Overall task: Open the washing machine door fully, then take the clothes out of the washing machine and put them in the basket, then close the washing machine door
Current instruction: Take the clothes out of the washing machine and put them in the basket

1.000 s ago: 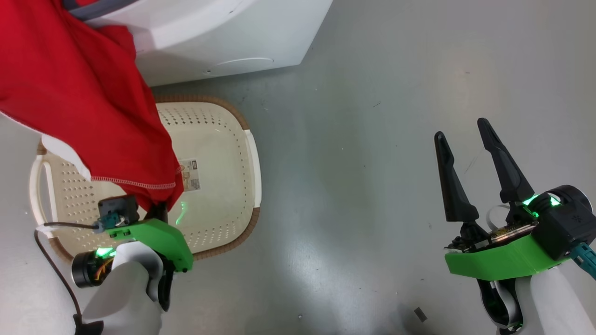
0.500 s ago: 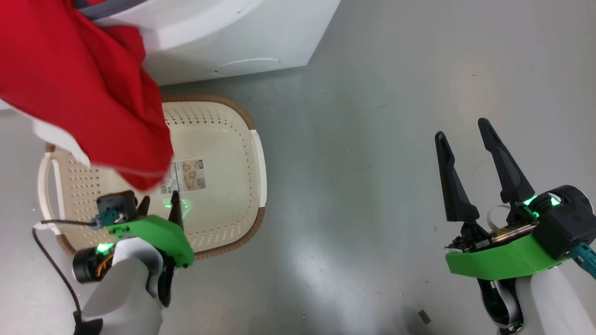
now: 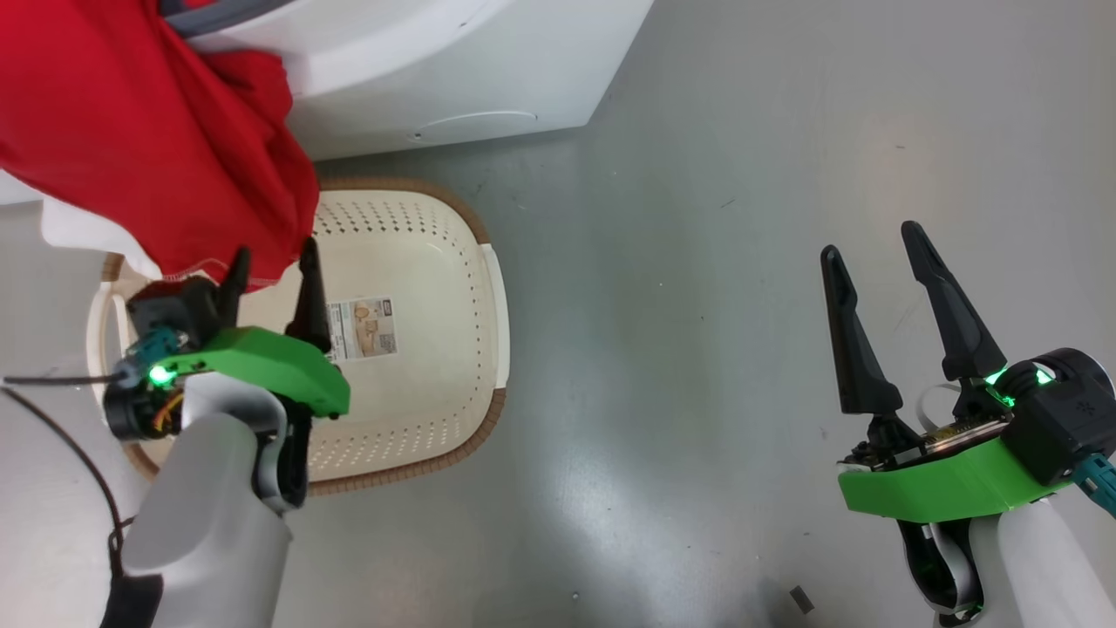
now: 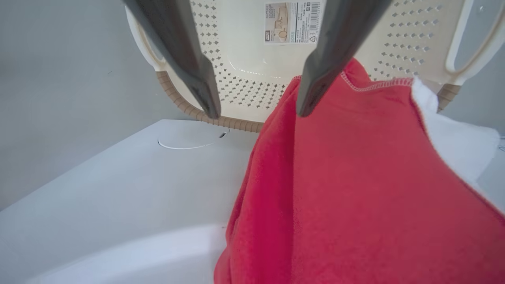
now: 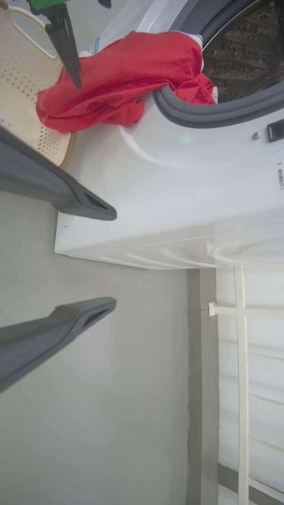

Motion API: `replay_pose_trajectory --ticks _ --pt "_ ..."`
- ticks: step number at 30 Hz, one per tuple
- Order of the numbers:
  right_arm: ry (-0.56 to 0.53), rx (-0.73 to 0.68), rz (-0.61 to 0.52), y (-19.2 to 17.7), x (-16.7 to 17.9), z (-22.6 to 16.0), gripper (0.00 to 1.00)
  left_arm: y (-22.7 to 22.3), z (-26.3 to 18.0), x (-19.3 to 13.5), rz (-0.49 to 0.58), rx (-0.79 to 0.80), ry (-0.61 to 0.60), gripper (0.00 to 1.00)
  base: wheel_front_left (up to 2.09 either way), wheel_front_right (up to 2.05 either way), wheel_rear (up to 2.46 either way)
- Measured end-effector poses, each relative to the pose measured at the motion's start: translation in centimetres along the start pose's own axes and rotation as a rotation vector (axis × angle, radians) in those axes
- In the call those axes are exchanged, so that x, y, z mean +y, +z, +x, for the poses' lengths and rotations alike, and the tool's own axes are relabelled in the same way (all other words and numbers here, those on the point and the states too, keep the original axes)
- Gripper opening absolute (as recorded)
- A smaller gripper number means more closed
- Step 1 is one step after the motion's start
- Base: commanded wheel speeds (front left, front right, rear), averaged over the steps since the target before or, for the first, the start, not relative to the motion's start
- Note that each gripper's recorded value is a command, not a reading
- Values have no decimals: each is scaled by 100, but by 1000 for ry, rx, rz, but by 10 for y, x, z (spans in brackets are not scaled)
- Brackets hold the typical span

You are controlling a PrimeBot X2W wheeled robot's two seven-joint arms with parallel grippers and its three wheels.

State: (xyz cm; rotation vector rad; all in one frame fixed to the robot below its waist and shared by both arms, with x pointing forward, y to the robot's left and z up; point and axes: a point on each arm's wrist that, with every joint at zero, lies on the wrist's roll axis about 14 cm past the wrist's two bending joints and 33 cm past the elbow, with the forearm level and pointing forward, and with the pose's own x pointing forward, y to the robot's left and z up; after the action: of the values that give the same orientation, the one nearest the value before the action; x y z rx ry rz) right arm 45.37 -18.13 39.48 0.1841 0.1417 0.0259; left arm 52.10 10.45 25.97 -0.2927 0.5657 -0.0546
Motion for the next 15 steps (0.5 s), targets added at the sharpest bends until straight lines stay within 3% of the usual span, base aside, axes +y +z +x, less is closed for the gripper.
replay_pose_trajectory --ticks 15 --pt "12 -6 7 1 5 3 100 62 -31 1 68 -258 -10 100 0 0 0"
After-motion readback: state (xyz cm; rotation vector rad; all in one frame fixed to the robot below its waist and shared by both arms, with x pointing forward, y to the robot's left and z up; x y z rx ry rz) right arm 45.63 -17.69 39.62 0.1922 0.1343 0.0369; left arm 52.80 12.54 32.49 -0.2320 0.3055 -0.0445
